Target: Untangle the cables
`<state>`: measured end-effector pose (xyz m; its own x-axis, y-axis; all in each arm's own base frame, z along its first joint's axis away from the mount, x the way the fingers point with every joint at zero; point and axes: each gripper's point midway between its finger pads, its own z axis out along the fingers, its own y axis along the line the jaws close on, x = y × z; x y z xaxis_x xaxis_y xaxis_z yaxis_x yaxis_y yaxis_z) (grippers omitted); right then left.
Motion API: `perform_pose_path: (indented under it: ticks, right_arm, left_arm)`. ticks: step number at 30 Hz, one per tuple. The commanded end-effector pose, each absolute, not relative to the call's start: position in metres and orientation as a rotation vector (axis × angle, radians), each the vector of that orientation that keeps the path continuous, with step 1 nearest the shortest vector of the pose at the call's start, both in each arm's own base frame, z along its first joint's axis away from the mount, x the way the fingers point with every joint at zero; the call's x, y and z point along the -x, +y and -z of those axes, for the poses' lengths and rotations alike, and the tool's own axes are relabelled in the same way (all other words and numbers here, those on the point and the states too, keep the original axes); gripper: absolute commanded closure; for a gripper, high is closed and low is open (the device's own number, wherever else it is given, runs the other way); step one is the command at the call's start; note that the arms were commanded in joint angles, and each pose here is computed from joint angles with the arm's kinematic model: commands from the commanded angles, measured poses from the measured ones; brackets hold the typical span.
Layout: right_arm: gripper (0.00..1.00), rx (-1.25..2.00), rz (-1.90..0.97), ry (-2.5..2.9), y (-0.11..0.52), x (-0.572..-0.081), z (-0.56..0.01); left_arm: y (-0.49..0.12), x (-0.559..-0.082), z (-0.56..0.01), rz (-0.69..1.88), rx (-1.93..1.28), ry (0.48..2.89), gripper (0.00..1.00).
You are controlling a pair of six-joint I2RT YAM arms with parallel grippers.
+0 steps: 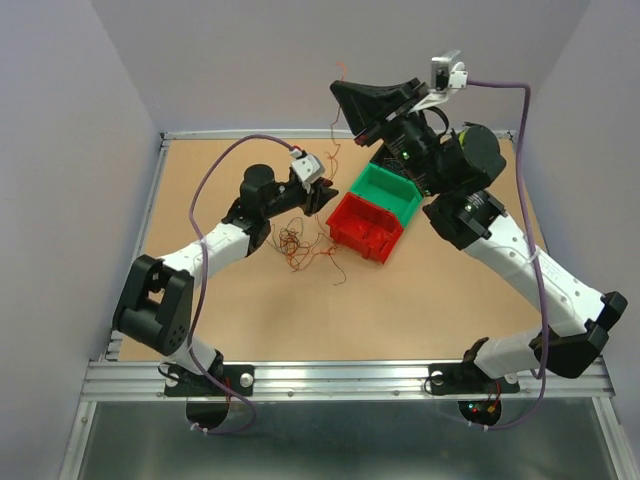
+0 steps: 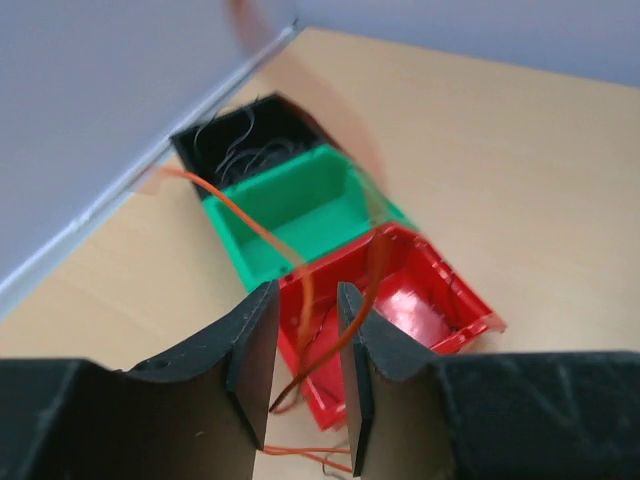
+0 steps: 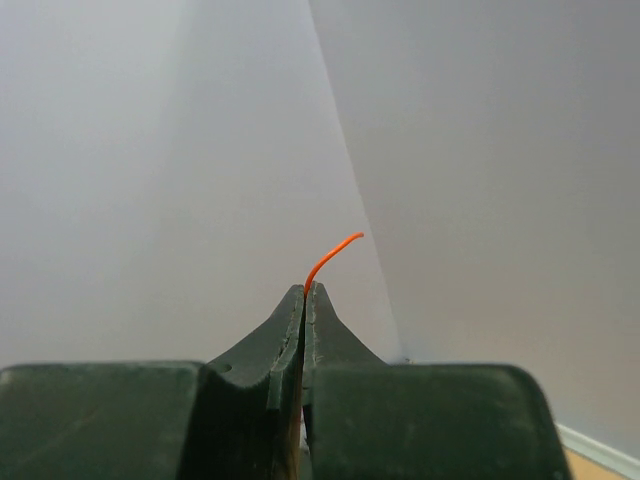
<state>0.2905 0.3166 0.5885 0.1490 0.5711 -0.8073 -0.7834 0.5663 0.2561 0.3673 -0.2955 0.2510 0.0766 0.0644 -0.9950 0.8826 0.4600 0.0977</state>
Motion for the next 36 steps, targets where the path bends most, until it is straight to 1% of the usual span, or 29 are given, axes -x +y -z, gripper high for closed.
perform_pose_path:
  ticks: [1,5,8,13,17,22,26,28,36]
  right_arm:
    - [1.0,0.05,-0.96,0.726,0.231,-0.24,-0.695]
    - [1.0,0.003,-0.939,0.699,0.207,-0.229,-0.709]
    - [0.99,-0.017,-0.907,0.729,0.202,-0.233,-0.702]
    - [0.99,-0.033,-0.786,0.823,0.205,-0.258,-0.672]
    - [1.0,-0.022,-0.715,0.886,0.215,-0.278,-0.648]
    - [0.99,-0.034,-0.616,0.948,0.216,-0.307,-0.623]
    - [1.0,-0.049,-0.606,0.987,0.211,-0.335,-0.601]
    - [0.99,-0.049,-0.651,1.004,0.213,-0.346,-0.591]
    - [0.99,-0.077,-0.636,1.092,0.207,-0.4,-0.542]
  left_arm:
    - [-0.273,-0.404,-0.234,0.579,-0.818,1.475,0.6]
    - [-0.253,-0.419,-0.21,0.516,-0.761,1.572,0.59]
    - [-0.242,-0.422,-0.217,0.519,-0.723,1.576,0.59]
    - [-0.232,-0.418,-0.227,0.519,-0.692,1.562,0.58]
    - [-0.217,-0.416,-0.241,0.49,-0.658,1.539,0.47]
    - [-0.213,-0.398,-0.253,0.508,-0.67,1.463,0.39]
    - [-0.212,-0.386,-0.265,0.514,-0.684,1.413,0.37]
    - [-0.21,-0.385,-0.265,0.506,-0.676,1.411,0.37]
    - [-0.207,-0.384,-0.269,0.491,-0.658,1.393,0.35]
